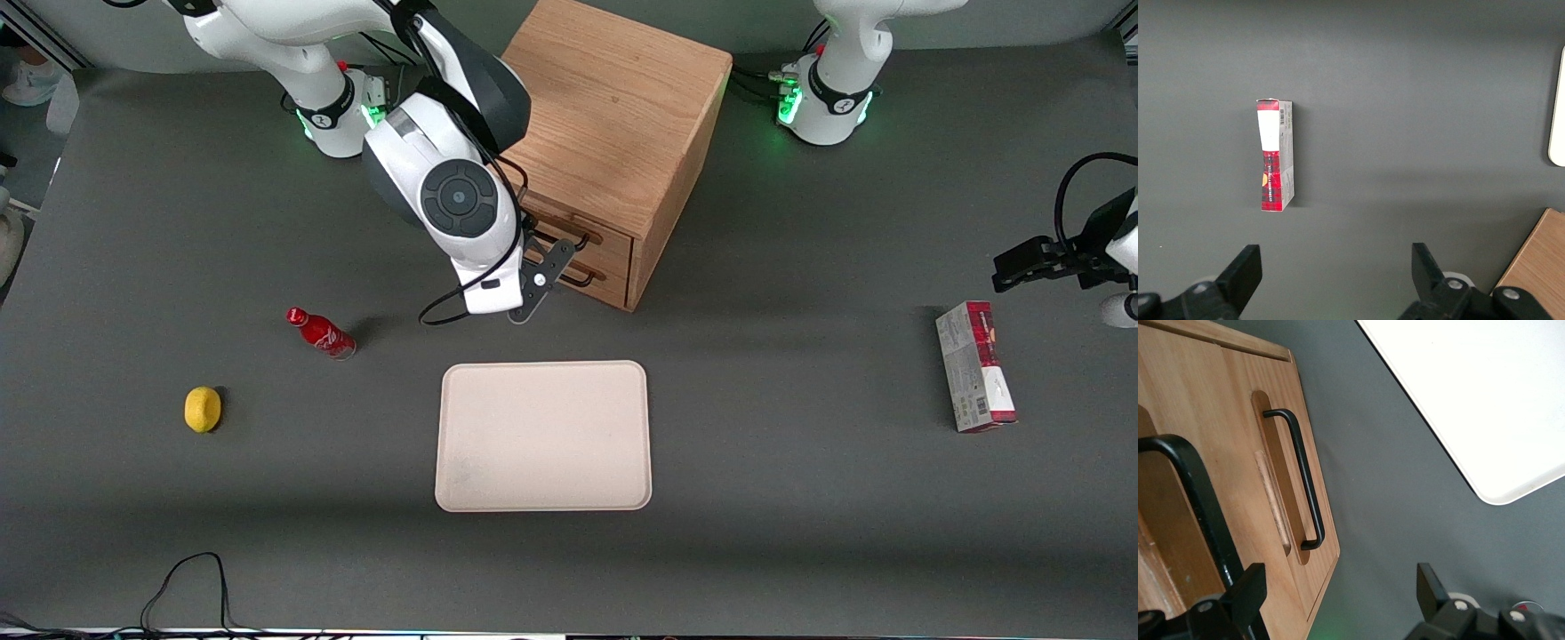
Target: Open upper drawer
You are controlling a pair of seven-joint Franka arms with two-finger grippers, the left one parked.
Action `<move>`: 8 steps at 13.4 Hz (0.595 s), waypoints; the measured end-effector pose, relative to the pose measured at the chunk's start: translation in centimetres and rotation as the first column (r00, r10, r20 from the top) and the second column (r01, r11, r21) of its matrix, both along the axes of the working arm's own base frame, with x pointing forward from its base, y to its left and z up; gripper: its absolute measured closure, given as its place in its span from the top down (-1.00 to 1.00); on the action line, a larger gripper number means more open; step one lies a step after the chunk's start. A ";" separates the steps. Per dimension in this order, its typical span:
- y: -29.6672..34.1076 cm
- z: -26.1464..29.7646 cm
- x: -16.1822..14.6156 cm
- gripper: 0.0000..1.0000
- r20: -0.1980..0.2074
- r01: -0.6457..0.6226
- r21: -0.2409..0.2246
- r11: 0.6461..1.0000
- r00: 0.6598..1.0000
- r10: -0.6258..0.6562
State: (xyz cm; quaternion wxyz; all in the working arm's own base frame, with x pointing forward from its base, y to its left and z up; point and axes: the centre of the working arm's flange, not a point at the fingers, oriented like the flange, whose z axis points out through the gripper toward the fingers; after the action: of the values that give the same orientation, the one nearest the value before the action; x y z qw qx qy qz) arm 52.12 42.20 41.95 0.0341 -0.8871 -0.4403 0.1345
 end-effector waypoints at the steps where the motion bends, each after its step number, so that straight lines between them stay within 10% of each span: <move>1: 0.1 0.0 -0.1 1.00 -0.001 -0.001 0.002 1.000 1.000 0.001; 8: 0.6 0.4 -0.5 1.00 -0.053 -0.029 0.078 0.997 0.998 0.033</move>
State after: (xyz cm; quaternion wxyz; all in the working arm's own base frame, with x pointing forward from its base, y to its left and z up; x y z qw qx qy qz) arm 51.57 42.76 42.36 0.0780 -0.8741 -0.4579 0.1419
